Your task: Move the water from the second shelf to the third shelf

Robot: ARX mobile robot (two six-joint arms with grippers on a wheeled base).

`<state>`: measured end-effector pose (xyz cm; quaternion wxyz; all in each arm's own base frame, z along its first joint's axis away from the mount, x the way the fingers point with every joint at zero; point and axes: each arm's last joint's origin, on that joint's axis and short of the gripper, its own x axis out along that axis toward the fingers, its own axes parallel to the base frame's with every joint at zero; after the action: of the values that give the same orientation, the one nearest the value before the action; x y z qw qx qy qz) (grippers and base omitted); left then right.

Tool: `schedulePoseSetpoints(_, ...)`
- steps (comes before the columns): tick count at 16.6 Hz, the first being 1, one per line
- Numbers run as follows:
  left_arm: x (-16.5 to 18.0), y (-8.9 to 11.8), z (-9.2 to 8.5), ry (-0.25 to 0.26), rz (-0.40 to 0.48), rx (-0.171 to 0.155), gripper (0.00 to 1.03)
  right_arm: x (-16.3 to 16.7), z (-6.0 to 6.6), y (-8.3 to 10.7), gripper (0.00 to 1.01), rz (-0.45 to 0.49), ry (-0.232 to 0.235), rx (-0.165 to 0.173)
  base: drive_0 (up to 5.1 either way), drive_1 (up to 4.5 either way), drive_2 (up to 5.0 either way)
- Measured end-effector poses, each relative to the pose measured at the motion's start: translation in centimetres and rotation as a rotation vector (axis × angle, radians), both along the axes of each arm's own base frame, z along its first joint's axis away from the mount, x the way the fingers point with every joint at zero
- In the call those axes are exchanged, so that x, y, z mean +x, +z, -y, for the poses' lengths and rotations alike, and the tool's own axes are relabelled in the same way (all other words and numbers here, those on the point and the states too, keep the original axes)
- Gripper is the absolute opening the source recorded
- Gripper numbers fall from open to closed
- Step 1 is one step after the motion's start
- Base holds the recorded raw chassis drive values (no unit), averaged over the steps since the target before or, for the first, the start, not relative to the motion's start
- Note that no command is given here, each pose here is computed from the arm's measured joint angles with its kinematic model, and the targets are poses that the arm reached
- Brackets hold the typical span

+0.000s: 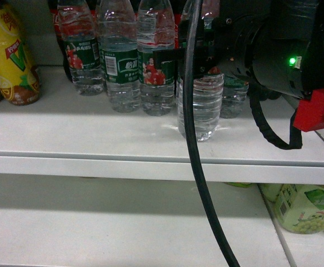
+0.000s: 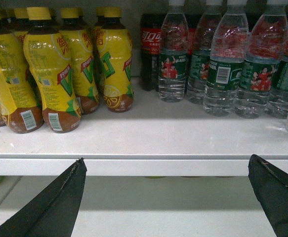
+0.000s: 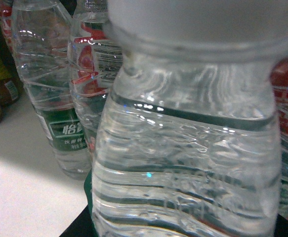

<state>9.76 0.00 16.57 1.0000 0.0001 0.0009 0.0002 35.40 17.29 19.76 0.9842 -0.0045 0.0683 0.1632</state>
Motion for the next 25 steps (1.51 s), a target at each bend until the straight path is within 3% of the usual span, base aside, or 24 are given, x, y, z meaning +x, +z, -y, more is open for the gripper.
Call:
schedulePoseSetpoints(4, 0.0, 0.0, 0.0, 0.000, 0.000, 0.000, 0.98, -1.8, 1.5, 0.4, 0.43, -0.036, -0.003, 0.034, 0.0, 0.00, 0.0)
schedulePoseSetpoints(8, 0.0, 0.0, 0.0, 0.000, 0.000, 0.000, 0.98, -2.7, 2.3, 0.6, 0.43, -0.053, -0.006, 0.042, 0.0, 0.00, 0.0)
schedulePoseSetpoints(11, 0.0, 0.0, 0.0, 0.000, 0.000, 0.000, 0.98, -5.8, 5.1, 0.9, 0.43, -0.082, -0.026, 0.067, 0.0, 0.00, 0.0)
schedulePoseSetpoints(15, 0.0, 0.0, 0.0, 0.000, 0.000, 0.000, 0.98, -10.3, 8.7, 1.4, 0.43, -0.052, -0.073, 0.066, 0.0, 0.00, 0.0)
schedulePoseSetpoints(16, 0.0, 0.0, 0.0, 0.000, 0.000, 0.000, 0.98, -11.1, 9.5, 1.7, 0.43, -0.023, -0.096, 0.067, 0.0, 0.00, 0.0)
schedulePoseSetpoints(18, 0.0, 0.0, 0.0, 0.000, 0.000, 0.000, 0.98, -12.8, 11.8, 2.5, 0.43, 0.021, -0.172, 0.036, 0.0, 0.00, 0.0)
schedulePoseSetpoints(20, 0.0, 0.0, 0.0, 0.000, 0.000, 0.000, 0.98, -14.7, 13.8, 2.8, 0.43, 0.017, -0.243, 0.024, 0.0, 0.00, 0.0)
schedulePoseSetpoints(22, 0.0, 0.0, 0.0, 0.000, 0.000, 0.000, 0.98, -16.6, 14.9, 3.2, 0.43, 0.017, -0.253, 0.029, 0.0, 0.00, 0.0)
schedulePoseSetpoints(25, 0.0, 0.0, 0.0, 0.000, 0.000, 0.000, 0.98, -19.3, 15.6, 4.6, 0.43, 0.059, -0.216, 0.066, 0.0, 0.00, 0.0)
